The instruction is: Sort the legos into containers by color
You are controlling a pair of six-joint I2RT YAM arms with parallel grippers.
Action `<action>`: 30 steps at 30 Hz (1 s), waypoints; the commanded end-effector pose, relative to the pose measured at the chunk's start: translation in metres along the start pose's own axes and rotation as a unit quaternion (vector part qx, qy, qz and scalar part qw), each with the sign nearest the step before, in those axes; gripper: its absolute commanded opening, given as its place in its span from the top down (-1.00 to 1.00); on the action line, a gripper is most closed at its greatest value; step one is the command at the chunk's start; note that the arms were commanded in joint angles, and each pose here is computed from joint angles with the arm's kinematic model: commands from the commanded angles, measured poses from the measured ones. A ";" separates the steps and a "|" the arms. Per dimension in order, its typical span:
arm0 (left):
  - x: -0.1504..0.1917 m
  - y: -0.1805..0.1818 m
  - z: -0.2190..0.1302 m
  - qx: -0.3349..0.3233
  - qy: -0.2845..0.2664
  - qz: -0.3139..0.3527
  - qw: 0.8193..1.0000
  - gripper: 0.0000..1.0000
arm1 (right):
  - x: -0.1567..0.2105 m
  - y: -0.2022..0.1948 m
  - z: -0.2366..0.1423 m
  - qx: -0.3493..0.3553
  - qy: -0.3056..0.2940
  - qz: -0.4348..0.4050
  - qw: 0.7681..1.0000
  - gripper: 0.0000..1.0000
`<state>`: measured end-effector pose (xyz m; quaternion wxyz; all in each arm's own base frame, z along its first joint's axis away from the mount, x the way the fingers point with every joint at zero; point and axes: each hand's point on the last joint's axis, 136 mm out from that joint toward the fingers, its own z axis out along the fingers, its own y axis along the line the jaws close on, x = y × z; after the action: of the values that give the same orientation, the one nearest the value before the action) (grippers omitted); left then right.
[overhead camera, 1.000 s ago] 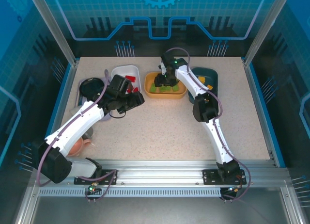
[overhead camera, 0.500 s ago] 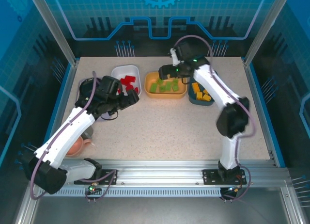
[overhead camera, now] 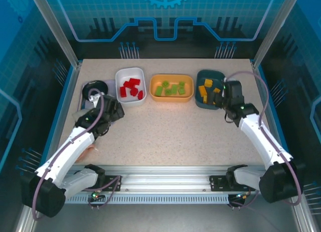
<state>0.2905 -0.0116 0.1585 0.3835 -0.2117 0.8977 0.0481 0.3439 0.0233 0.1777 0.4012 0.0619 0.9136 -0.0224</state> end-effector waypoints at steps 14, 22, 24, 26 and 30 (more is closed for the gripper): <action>-0.015 -0.007 0.133 0.071 0.002 0.048 0.996 -0.98 | 0.021 -0.003 0.104 -0.012 -0.010 -0.050 0.999 -1.00; -0.041 -0.016 0.142 0.141 -0.069 0.049 0.986 -0.98 | 0.014 0.002 0.128 -0.044 -0.034 -0.076 0.996 -1.00; -0.041 -0.017 0.138 0.150 -0.079 0.051 0.984 -0.98 | 0.013 0.003 0.127 -0.056 -0.039 -0.073 0.995 -1.00; -0.041 -0.017 0.128 0.160 -0.110 0.054 0.979 -0.98 | 0.012 0.005 0.120 -0.069 -0.065 -0.075 0.993 -1.00; -0.036 -0.007 0.110 0.155 -0.170 0.045 0.972 -0.98 | 0.014 0.010 0.106 -0.088 -0.108 -0.083 0.987 -1.00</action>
<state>0.3834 0.0246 0.0725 0.4787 -0.1195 0.8690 -0.0372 0.4090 0.0204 0.0728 0.4420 -0.0334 0.8964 0.0035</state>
